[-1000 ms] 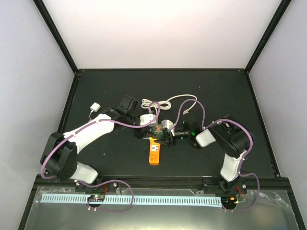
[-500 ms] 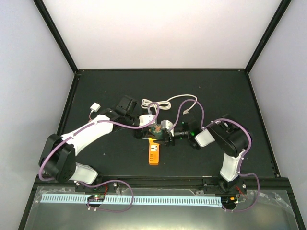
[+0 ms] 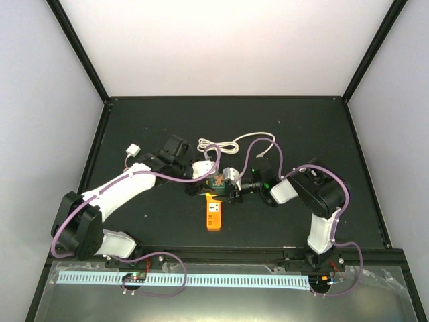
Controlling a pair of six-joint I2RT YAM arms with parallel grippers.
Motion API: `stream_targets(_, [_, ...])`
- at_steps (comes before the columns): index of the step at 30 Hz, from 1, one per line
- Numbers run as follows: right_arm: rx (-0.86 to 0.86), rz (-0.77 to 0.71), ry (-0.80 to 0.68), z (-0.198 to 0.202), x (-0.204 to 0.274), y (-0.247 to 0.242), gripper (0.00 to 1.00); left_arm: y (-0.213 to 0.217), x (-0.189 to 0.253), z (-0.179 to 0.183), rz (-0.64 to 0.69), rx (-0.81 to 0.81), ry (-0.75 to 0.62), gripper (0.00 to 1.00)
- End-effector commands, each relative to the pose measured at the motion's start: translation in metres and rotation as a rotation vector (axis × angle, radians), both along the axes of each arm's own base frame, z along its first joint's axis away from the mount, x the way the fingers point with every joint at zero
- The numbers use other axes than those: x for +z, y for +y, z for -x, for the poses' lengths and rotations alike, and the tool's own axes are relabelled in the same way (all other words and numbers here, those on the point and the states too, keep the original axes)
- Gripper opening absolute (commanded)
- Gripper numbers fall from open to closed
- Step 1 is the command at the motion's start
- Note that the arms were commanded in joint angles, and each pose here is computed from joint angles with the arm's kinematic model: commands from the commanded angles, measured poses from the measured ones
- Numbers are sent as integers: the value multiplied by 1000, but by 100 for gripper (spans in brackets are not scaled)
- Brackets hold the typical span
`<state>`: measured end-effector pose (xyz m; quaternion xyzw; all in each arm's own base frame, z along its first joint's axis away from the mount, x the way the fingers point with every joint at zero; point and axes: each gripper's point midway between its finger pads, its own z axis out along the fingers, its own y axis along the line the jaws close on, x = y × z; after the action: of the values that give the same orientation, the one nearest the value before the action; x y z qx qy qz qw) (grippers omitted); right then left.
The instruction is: Pull the plug off the socket
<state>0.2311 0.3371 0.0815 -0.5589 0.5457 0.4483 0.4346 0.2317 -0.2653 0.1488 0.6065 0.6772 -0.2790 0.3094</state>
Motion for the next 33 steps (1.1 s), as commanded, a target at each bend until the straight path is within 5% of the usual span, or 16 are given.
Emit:
stream_targets(1, [-47,63,36,-11,-21,-2,25,-6,31,9,96,-49,-45,13])
stream_targets(33, [-78,123,107,-18,-45,5,20,8,36,20,96,-122,-197,10])
